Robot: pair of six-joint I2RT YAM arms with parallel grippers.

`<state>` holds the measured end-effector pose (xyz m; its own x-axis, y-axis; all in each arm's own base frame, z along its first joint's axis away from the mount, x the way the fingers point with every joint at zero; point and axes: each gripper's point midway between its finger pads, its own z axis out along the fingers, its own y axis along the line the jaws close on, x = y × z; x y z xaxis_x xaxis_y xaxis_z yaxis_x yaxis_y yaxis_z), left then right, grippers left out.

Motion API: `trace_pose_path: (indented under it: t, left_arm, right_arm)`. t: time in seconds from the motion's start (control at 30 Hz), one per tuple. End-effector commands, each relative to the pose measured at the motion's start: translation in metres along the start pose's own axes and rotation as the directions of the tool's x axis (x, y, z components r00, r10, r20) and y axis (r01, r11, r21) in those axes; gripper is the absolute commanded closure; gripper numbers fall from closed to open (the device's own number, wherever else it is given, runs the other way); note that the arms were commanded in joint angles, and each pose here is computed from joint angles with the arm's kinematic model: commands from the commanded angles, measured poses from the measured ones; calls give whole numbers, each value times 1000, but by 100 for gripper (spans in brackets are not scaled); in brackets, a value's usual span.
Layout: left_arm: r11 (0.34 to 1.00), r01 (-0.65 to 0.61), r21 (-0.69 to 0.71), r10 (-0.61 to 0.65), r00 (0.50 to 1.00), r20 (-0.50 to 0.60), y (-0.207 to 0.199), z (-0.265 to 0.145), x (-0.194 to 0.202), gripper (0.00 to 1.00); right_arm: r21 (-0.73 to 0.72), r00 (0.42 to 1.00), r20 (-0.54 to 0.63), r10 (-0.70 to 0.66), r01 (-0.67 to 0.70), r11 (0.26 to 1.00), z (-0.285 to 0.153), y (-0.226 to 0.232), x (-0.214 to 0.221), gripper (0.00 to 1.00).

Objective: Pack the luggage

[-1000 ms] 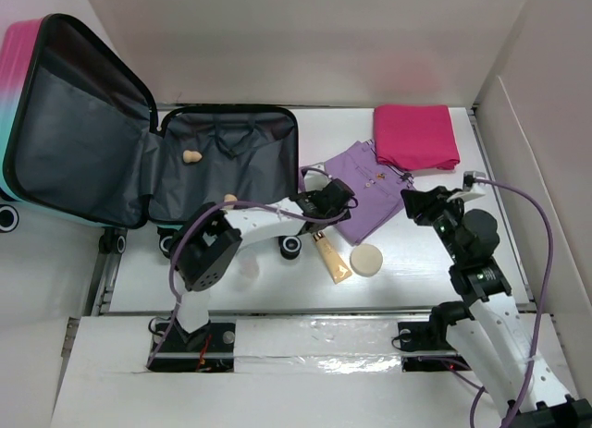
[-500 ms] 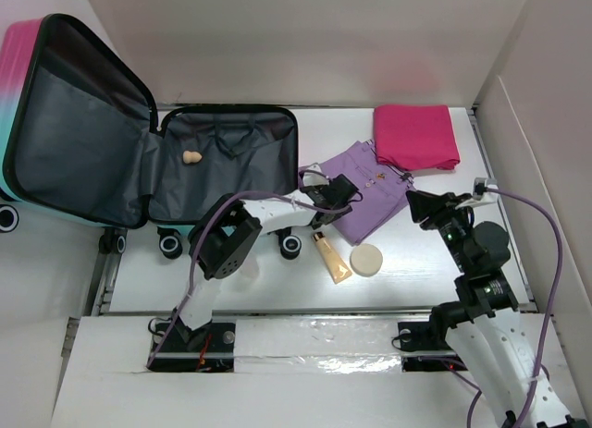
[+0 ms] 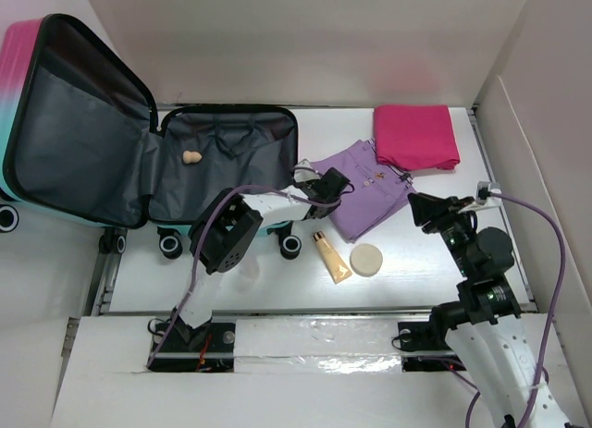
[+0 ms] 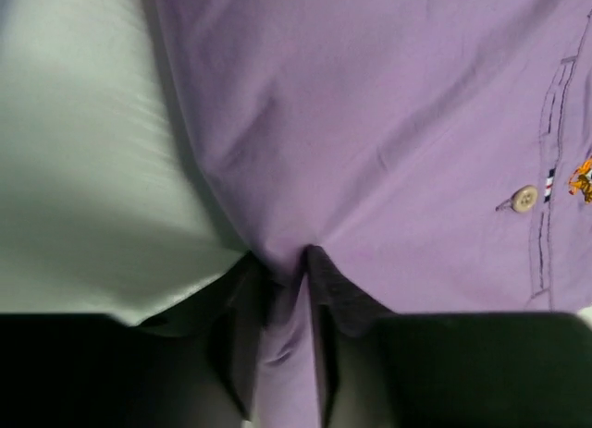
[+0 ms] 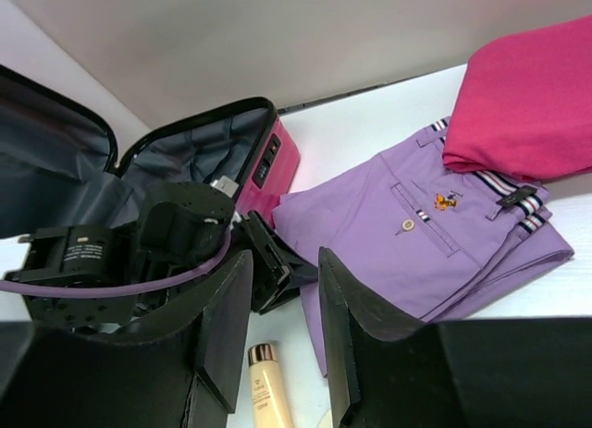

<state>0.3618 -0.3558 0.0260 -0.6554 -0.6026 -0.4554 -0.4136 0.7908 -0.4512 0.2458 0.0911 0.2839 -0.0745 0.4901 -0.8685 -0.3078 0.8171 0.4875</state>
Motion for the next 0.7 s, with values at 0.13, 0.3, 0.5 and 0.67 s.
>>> trace_pose_path:
  t: [0.13,0.3,0.5,0.67]
  left_arm:
    - [990,-83,-112,89,995,45,51,32,7,100]
    - [984,-178,-4,177,978,110,28,8,-8,100]
    - [908,-389,158,347,908,235,-30,-74,-38,100]
    - [844,-440,305,330,877,349,-62,-142,-82,100]
  right_arm:
    - [-3,1000,5,-10,10,1000,1,-1,0,64]
    - [-15,1000,16,-14,14,1000,3,0,-2,66]
    - [2,1000,24,-16,16,1000,4,-3,-4,66]
    - [19,999,37,-18,17,1000,4,-6,-5,65]
